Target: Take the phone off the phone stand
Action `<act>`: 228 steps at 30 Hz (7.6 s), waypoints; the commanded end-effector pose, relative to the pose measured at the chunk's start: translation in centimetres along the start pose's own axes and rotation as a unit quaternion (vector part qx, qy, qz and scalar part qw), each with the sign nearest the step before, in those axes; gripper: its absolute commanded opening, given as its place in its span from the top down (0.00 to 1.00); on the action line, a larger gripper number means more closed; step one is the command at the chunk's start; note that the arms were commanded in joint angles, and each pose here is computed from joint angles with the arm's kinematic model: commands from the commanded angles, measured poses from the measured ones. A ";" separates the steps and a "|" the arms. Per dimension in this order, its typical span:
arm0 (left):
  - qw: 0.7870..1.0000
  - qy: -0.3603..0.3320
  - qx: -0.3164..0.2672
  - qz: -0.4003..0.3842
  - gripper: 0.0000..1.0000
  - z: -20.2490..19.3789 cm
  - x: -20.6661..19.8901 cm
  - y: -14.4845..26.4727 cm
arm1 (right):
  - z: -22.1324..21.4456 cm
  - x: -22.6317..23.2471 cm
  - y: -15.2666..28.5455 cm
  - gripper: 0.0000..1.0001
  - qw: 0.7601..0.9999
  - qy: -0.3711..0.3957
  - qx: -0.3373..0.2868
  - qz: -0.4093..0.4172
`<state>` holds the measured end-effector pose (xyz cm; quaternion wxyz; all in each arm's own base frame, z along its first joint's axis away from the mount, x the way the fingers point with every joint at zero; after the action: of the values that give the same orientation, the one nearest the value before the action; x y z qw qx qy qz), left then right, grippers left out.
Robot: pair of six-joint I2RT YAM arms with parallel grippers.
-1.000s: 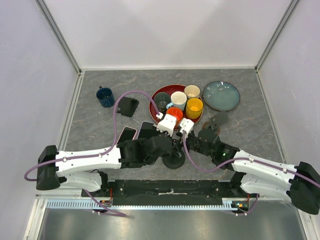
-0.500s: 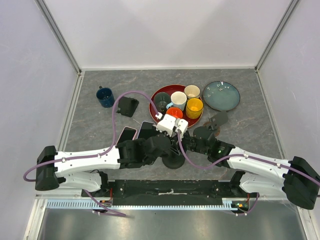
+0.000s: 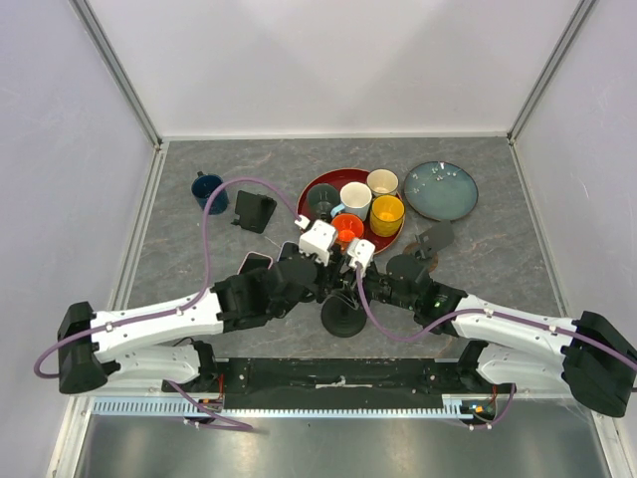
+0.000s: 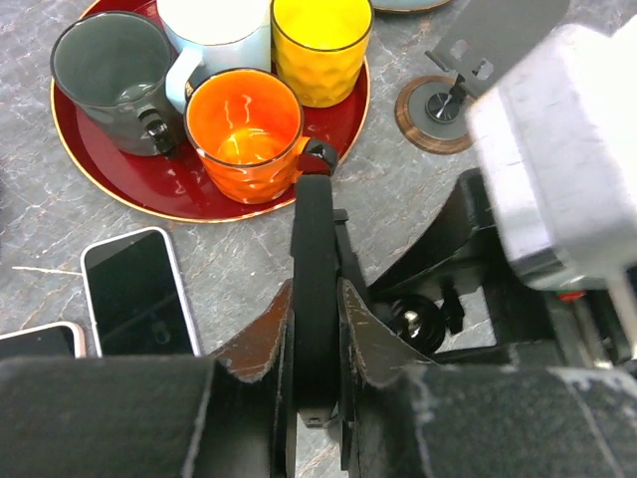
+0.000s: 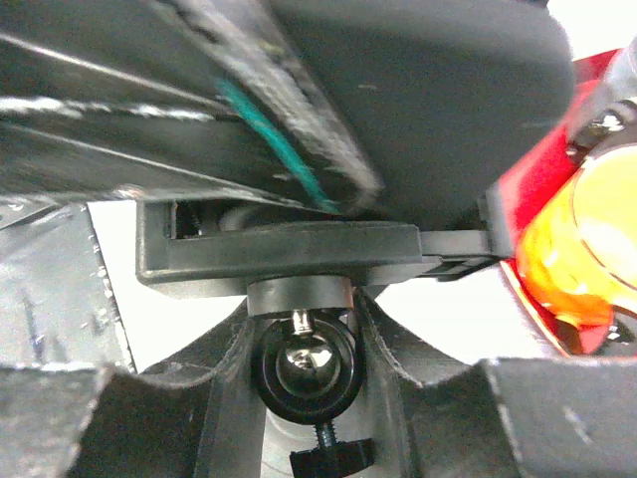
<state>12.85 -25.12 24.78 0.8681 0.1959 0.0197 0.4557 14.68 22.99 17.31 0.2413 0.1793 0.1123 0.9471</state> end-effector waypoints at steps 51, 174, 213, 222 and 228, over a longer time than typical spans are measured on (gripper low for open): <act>0.946 0.022 0.088 0.311 0.98 -1.0 15.1 6.7 | -0.3 -1.4 2.6 1.00 0.997 0.016 -0.047 -0.066; 0.941 0.100 -0.216 0.241 0.06 -1.5 18.0 14.0 | 2.7 -2.1 10.6 0.16 0.946 -0.117 -0.159 -0.258; 0.849 0.109 -0.346 0.384 0.00 2.2 18.5 26.8 | 9.8 -0.9 27.6 0.02 0.827 -0.131 -0.399 -0.374; 0.827 0.110 -0.387 0.393 0.00 2.1 18.5 27.6 | 9.2 -1.2 28.9 0.02 0.810 -0.135 -0.414 -0.392; 0.823 0.113 -0.387 0.400 0.00 1.9 18.6 27.5 | 9.3 -1.3 28.8 0.02 0.811 -0.129 -0.408 -0.400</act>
<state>2.85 2.60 38.57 0.6259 -0.2089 -0.1238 0.7411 7.56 -0.53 33.84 0.6494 0.1340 -0.2628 0.7009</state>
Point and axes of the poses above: each gripper's point midway between its finger pads, its own y axis back along the fingers, its own x axis along the line the jaws close on, z = x × y, the point moved 9 cm from there along y, back along the fingers, and after that the axes turned 13 degrees about -y, right-handed, at the moved point
